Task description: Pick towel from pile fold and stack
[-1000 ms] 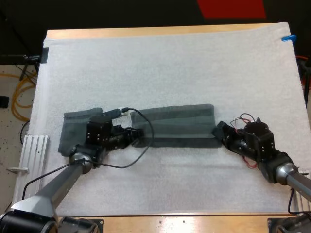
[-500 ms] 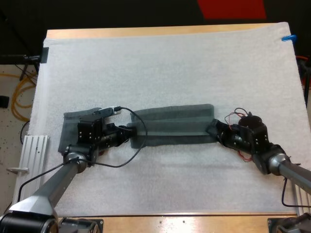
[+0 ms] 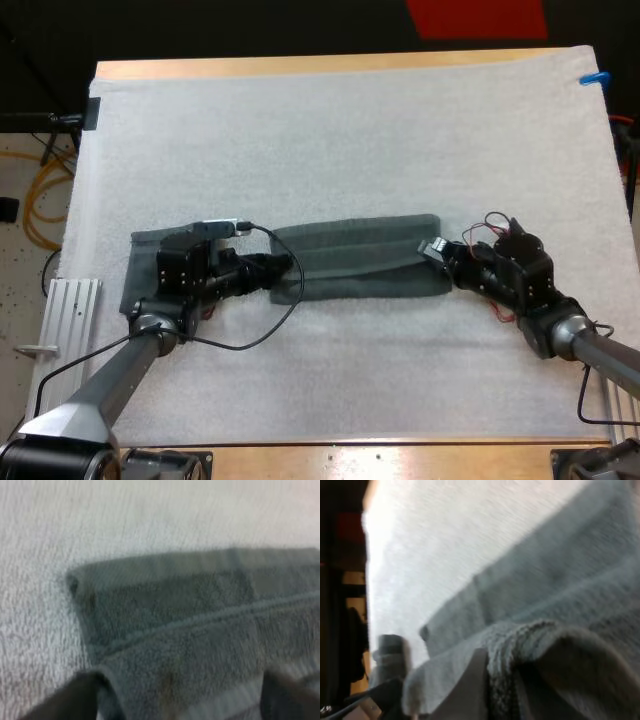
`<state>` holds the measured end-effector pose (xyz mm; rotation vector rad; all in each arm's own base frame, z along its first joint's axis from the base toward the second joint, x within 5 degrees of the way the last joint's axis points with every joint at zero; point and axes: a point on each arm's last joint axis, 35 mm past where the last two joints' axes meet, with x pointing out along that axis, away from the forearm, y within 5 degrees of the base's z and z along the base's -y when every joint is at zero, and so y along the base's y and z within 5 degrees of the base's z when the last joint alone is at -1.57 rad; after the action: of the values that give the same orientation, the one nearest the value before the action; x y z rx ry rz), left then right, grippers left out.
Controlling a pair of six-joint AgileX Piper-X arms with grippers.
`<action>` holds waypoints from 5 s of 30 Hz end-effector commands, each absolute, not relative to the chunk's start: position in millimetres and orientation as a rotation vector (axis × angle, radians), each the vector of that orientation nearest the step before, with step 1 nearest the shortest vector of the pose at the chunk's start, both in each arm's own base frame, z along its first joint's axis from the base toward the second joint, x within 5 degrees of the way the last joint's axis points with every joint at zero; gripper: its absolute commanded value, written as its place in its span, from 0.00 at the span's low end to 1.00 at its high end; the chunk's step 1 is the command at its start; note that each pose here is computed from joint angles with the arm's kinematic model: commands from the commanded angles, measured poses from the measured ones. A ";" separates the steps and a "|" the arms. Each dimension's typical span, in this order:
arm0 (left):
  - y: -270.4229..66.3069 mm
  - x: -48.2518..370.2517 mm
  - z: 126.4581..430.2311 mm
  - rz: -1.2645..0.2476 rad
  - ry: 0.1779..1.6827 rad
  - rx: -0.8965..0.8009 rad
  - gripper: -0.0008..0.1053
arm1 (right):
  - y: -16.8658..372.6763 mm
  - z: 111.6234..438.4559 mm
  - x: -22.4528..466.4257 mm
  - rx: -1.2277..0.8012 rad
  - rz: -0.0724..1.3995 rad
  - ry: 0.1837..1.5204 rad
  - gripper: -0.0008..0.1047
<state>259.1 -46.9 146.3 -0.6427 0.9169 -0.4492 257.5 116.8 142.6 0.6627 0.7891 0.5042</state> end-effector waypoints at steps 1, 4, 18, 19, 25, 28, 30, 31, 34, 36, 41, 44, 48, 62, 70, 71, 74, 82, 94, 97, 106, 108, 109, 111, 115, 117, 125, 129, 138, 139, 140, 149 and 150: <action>-47.8 263.0 151.2 -0.473 0.881 -0.634 0.64 | 117.1 148.3 261.8 0.650 0.530 0.746 0.01; -48.5 269.8 158.9 -0.486 0.843 -0.627 0.64 | 117.4 150.1 262.7 0.625 0.547 0.719 0.01; -51.8 281.2 183.4 -0.584 0.777 -0.623 0.64 | 122.3 162.8 270.4 0.584 0.642 0.653 0.73; -51.8 280.7 185.0 -0.588 0.774 -0.622 0.64 | 123.3 165.7 272.6 0.580 0.650 0.642 0.73; -50.5 268.9 222.3 -0.632 0.647 -0.573 0.64 | 134.7 202.6 294.2 0.578 0.761 0.597 0.72; -49.0 257.1 239.4 -0.642 0.604 -0.516 0.64 | 137.6 219.3 299.1 0.539 0.794 0.614 0.69; -46.2 243.0 252.9 -0.610 0.591 -0.457 0.64 | 137.8 233.1 299.1 0.471 0.805 0.632 0.59; -45.4 239.3 256.9 -0.604 0.583 -0.437 0.64 | 137.4 236.5 298.5 0.447 0.800 0.641 0.55; -40.8 219.5 271.6 -0.536 0.617 -0.337 0.64 | 133.4 251.6 293.0 0.314 0.761 0.681 0.40; -37.7 204.2 283.4 -0.501 0.658 -0.273 0.64 | 129.0 264.0 286.6 0.207 0.725 0.713 0.24; -34.1 177.2 305.8 -0.482 0.735 -0.233 0.64 | 120.7 291.0 271.9 0.059 0.682 0.794 0.01; -33.6 166.4 313.6 -0.482 0.782 -0.241 0.64 | 120.7 302.8 264.1 -0.003 0.683 0.871 0.01; -32.7 158.8 313.1 -0.472 0.848 -0.251 0.64 | 130.9 312.5 255.3 -0.094 0.691 0.919 0.01; -34.3 157.7 312.2 -0.522 0.865 -0.274 0.64 | 201.2 252.7 292.7 -0.208 0.758 1.209 0.01; -34.3 157.7 312.2 -0.522 0.865 -0.274 0.64 | 222.8 207.0 322.3 -0.197 0.777 1.405 0.01; -34.3 157.7 312.2 -0.522 0.865 -0.274 0.64 | 225.0 200.8 325.1 -0.195 0.781 1.426 0.01; -34.3 157.7 312.2 -0.522 0.865 -0.274 0.64 | 228.7 188.8 329.8 -0.186 0.789 1.455 0.01; -34.3 157.7 312.2 -0.522 0.865 -0.274 0.64 | 235.7 161.4 332.8 -0.158 0.822 1.520 0.01; -34.3 157.7 312.2 -0.522 0.865 -0.274 0.64 | 241.7 134.5 342.1 -0.186 0.792 1.496 0.01; -34.3 157.7 312.2 -0.522 0.865 -0.274 0.64 | 243.0 134.6 348.2 -0.228 0.745 1.439 0.01; -34.3 157.7 312.2 -0.522 0.865 -0.274 0.64 | 258.4 162.7 380.6 -0.243 0.636 1.175 0.01; -34.3 157.7 312.2 -0.522 0.865 -0.274 0.64 | 263.3 175.9 389.2 -0.214 0.614 1.118 0.01; -34.3 157.7 312.2 -0.522 0.865 -0.274 0.64 | 265.2 181.4 392.0 -0.207 0.616 1.098 0.01; -34.3 157.7 312.2 -0.522 0.865 -0.274 0.64 | 269.1 198.6 398.0 -0.195 0.624 1.049 0.01; -34.3 157.7 312.2 -0.522 0.865 -0.274 0.64 | 271.7 230.5 401.7 -0.176 0.638 0.975 0.01; -34.3 157.7 312.2 -0.522 0.865 -0.274 0.64 | 269.8 250.8 398.7 -0.167 0.646 0.941 0.04; -34.3 157.7 312.2 -0.522 0.865 -0.274 0.64 | 249.7 323.8 368.7 -0.232 0.691 0.834 0.63; -34.3 157.7 312.2 -0.522 0.865 -0.274 0.64 | 233.4 355.7 347.9 -0.265 0.638 0.822 0.76; -34.7 157.5 312.4 -0.536 0.865 -0.280 0.64 | 180.9 392.5 324.1 -0.327 0.478 0.867 0.75; -34.7 157.5 312.4 -0.536 0.865 -0.280 0.64 | 175.6 393.3 324.9 -0.323 0.465 0.874 0.75; -34.7 157.5 312.4 -0.536 0.865 -0.280 0.64 | 164.8 394.8 325.8 -0.318 0.439 0.891 0.75; -34.7 157.5 312.4 -0.536 0.865 -0.280 0.64 | 91.5 387.4 342.9 -0.259 0.262 0.992 0.75; -34.7 157.5 312.4 -0.536 0.865 -0.280 0.64 | 82.7 382.3 344.8 -0.252 0.241 1.010 0.75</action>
<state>157.5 -33.9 310.4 -0.2780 0.8669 -0.5241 347.7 85.6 379.1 -0.2438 1.0111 0.2389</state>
